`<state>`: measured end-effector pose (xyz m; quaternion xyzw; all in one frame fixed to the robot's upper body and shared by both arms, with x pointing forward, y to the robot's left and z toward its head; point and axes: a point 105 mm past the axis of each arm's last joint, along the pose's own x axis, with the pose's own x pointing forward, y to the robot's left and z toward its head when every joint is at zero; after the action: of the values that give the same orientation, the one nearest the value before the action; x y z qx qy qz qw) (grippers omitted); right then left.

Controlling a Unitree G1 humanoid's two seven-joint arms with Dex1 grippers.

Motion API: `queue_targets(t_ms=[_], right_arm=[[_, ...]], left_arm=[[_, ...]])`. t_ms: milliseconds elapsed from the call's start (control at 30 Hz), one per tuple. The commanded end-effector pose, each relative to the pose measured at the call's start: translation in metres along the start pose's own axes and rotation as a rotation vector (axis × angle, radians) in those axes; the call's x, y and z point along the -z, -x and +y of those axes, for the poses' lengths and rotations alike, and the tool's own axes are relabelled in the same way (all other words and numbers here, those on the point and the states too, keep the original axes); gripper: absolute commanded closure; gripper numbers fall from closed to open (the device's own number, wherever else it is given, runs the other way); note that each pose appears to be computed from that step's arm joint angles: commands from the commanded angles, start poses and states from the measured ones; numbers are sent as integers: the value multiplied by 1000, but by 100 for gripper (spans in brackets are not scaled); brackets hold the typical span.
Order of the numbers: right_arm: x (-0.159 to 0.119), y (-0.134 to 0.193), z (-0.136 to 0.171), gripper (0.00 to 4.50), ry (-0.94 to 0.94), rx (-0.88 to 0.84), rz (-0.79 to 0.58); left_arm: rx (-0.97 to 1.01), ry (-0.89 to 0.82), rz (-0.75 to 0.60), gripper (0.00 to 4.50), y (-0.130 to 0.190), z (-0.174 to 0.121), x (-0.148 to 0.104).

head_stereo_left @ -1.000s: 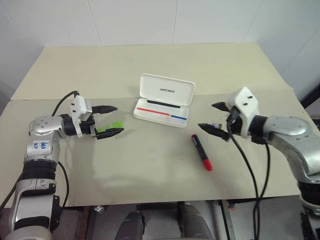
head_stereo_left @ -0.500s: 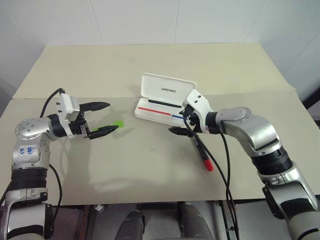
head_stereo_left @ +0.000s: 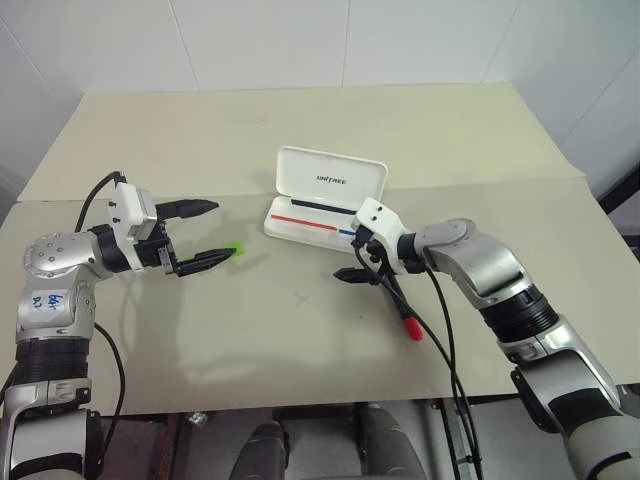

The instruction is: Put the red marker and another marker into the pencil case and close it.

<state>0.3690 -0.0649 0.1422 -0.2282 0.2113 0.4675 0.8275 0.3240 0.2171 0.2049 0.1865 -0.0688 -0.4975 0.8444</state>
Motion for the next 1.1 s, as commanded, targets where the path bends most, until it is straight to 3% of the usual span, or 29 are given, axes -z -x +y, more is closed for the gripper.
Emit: queue_targets(t_ms=[33, 233, 300, 667, 867, 1100], right_arm=[[-7, -2, -2, 0, 48, -2, -4], [-4, -9, -10, 0, 63, 16, 32], [-1, -10, -16, 39, 67, 38, 56], [-12, -7, -31, 401, 148, 88, 21], [-33, 3, -14, 401, 281, 38, -90], [-51, 18, 42, 401, 394, -111, -177]], left_arm=[[-22, -46, -27, 3, 5, 4, -15], [-29, -49, -29, 3, 6, 3, -15], [-35, -49, -29, 0, 6, 3, -15], [-53, -57, -47, 0, 4, 3, -17], [-50, -58, -88, 0, 2, 2, -20], [-41, -54, -128, 0, 0, 1, -23]])
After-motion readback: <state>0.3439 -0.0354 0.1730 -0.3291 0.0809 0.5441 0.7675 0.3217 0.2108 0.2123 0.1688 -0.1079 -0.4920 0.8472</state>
